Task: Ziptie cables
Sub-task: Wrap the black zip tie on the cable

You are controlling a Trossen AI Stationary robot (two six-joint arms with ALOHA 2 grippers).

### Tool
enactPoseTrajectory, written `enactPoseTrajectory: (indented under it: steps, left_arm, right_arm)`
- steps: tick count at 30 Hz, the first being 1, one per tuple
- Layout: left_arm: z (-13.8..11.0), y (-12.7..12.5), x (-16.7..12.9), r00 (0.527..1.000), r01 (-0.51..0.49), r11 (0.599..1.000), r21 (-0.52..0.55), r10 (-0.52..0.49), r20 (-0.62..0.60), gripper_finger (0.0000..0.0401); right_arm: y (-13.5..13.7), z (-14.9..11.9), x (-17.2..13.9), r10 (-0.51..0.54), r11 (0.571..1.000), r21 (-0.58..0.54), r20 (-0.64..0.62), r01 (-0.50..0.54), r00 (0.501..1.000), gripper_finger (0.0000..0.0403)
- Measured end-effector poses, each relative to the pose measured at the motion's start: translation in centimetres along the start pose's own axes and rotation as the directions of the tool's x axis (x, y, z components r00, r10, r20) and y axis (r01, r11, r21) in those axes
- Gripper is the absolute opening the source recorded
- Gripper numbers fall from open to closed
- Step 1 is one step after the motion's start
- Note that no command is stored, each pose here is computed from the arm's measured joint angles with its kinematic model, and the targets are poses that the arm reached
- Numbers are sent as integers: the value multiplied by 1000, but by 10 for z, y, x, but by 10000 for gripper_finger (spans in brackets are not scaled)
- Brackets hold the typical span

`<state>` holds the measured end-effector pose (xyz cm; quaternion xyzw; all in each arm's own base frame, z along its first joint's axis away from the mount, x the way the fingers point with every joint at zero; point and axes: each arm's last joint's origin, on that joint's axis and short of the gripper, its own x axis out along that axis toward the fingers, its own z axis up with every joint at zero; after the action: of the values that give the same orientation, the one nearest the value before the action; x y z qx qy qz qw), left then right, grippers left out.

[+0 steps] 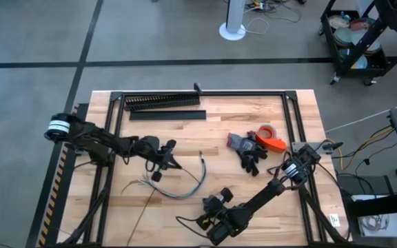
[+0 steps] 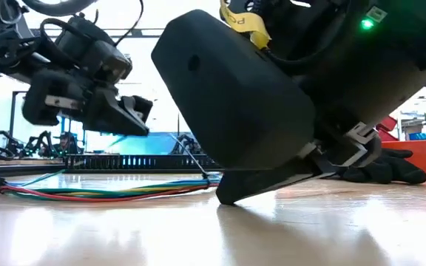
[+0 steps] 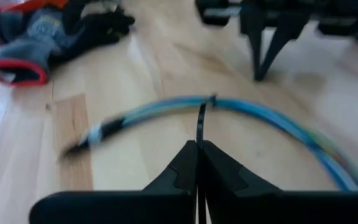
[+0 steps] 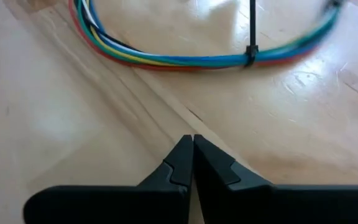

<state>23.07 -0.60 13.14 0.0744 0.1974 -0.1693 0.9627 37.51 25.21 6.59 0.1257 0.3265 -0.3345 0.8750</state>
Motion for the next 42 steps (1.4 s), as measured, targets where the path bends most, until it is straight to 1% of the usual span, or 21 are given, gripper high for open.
enactPoseTrajectory:
  steps: [4, 6, 8, 10, 12, 16, 17, 19, 21, 23, 24, 27, 28, 30, 33, 37, 42]
  left_arm:
    - [5, -2, -5, 1000, 9, 1000, -2, -9, 21, 0]
    - [6, -2, -6, 1000, 12, 1000, -5, -12, 27, 0]
    - [7, -3, -5, 999, 19, 1000, -12, -19, 32, 0]
    - [8, -3, -5, 999, 24, 1000, -13, -23, 32, 0]
    - [11, -3, -3, 999, 27, 1000, -11, -27, 41, 0]
    - [15, -6, -1, 998, 43, 999, -7, -42, 51, 0]
    - [16, -7, -1, 997, 46, 999, -7, -45, 54, 0]
    - [17, -8, -1, 997, 51, 999, -9, -51, 57, 0]
    - [18, -9, 0, 997, 54, 999, -8, -53, 59, 0]
    - [18, -9, 0, 997, 54, 998, -12, -53, 60, 0]
    - [18, -9, 0, 997, 54, 998, -15, -53, 60, 0]
    - [18, -9, 0, 997, 56, 998, -15, -55, 60, 0]
    - [18, -9, 0, 997, 55, 998, -15, -54, 60, 0]
    - [18, -9, 0, 997, 55, 998, -15, -54, 60, 0]
    - [19, -9, 0, 997, 49, 999, -24, -47, 64, 0]
    - [25, -8, -1, 993, 45, 999, -24, -42, 114, 0]
    - [30, -10, -5, 984, 94, 995, -14, -91, 155, 0]
  right_arm:
    - [-1, 9, -2, 2, 1000, -6, -13, -2, 1000, 1]
    - [-3, 22, -7, 13, 1000, -2, -39, -13, 999, 2]
    - [-5, 41, -13, 39, 999, -24, -73, -41, 997, 13]
    - [-7, 58, -17, 69, 993, -87, -98, -78, 993, 33]
    - [-10, 70, -17, 81, 978, -181, -109, -100, 991, 57]
    - [-16, 82, -10, 39, 960, -276, -48, -51, 998, 96]
    - [-18, 83, -7, 30, 953, -301, -47, -43, 998, 101]
    - [-24, 83, 2, 3, 949, -316, -52, -19, 999, 105]
    - [-31, 83, 10, -24, 947, -322, -63, 3, 998, 100]
    - [-35, 85, 17, -20, 949, -317, -78, -5, 997, 84]
    - [-35, 86, 21, -1, 950, -312, -87, -26, 996, 74]
    - [-34, 88, 30, 90, 943, -307, -142, -130, 986, 40]
    - [-35, 88, 32, 103, 940, -307, -155, -147, 983, 29]
    - [-37, 89, 36, 99, 940, -309, -163, -146, 982, 9]
    - [-41, 90, 39, 87, 942, -307, -165, -135, 982, 4]
    - [-46, 88, 46, 79, 951, -281, -180, -129, 980, 1]
    - [-54, 78, 53, 77, 957, -261, -191, -127, 979, 0]
